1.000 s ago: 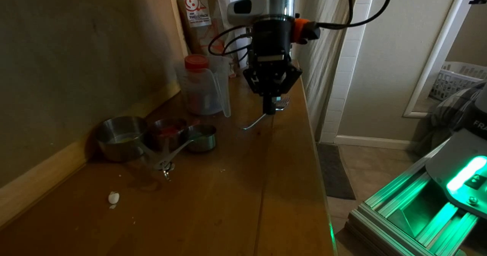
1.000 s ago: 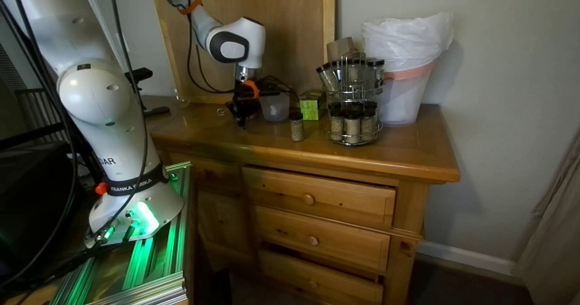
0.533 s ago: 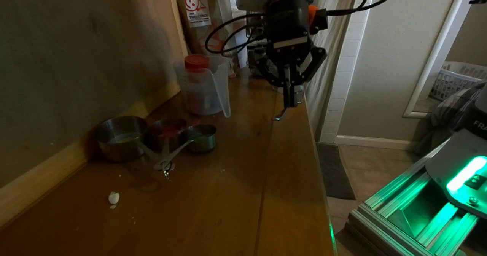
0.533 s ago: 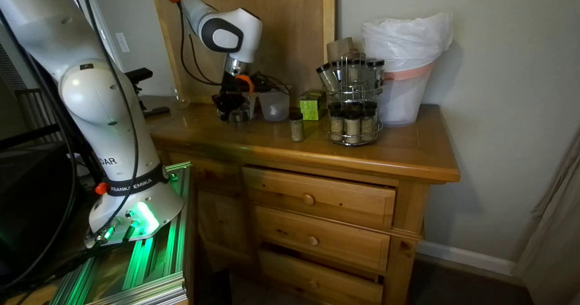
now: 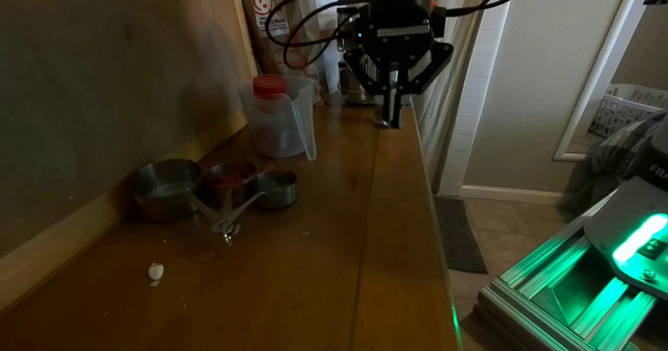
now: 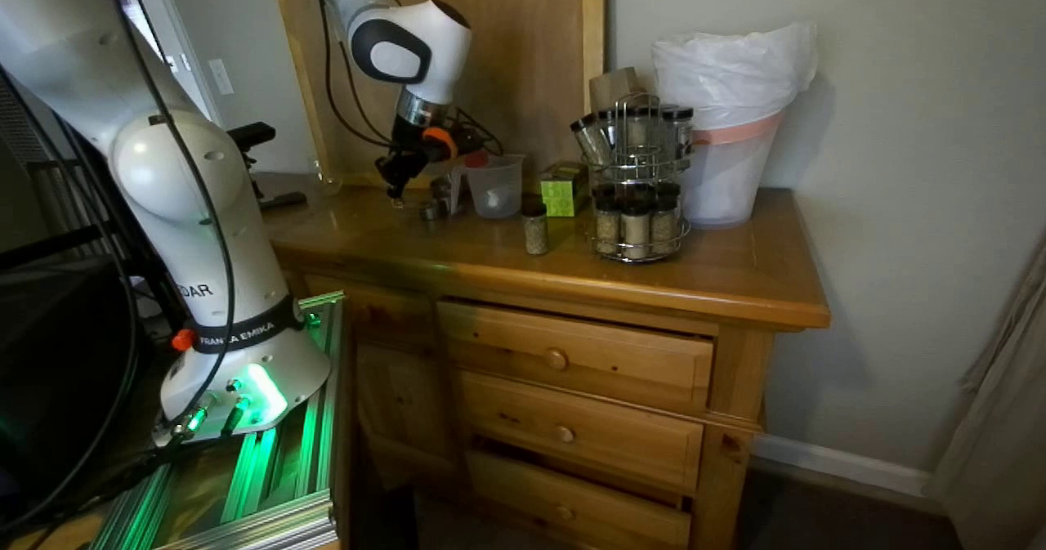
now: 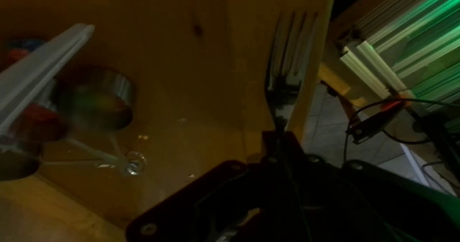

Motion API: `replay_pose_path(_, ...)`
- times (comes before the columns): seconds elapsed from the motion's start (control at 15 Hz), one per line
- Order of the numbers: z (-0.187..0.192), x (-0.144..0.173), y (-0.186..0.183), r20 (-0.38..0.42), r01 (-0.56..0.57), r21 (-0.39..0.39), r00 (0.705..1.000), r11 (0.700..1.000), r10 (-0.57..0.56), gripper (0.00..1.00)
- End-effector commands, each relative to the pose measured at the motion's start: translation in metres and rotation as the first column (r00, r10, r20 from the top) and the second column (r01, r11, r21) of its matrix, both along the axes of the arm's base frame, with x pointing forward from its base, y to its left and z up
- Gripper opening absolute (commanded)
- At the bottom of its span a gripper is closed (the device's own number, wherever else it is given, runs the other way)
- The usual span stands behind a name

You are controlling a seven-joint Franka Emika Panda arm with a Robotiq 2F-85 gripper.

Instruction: Put the spoon inside the jug

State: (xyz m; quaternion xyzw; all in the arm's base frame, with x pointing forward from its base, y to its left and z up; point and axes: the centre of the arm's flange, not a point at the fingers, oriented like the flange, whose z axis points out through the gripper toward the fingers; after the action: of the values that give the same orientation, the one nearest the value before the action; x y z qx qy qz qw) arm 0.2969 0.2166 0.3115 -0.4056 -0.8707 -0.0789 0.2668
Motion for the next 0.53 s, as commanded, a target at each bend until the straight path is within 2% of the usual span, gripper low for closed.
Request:
replay_pose_path(0.0,0.015,0.013,0.003,0.061,0.122,0.138,0.989,0.983,-0.131,0.02)
replay_pose_path(0.2,0.033,0.032,-0.001,0.090,0.240,0.221,0.960,0.945,-0.265,0.02)
replay_pose_path(0.4,0.056,0.044,-0.006,0.101,0.325,0.322,0.922,0.889,-0.373,0.02)
replay_pose_path(0.47,0.041,0.042,-0.004,0.074,0.296,0.244,0.944,0.924,-0.322,0.02)
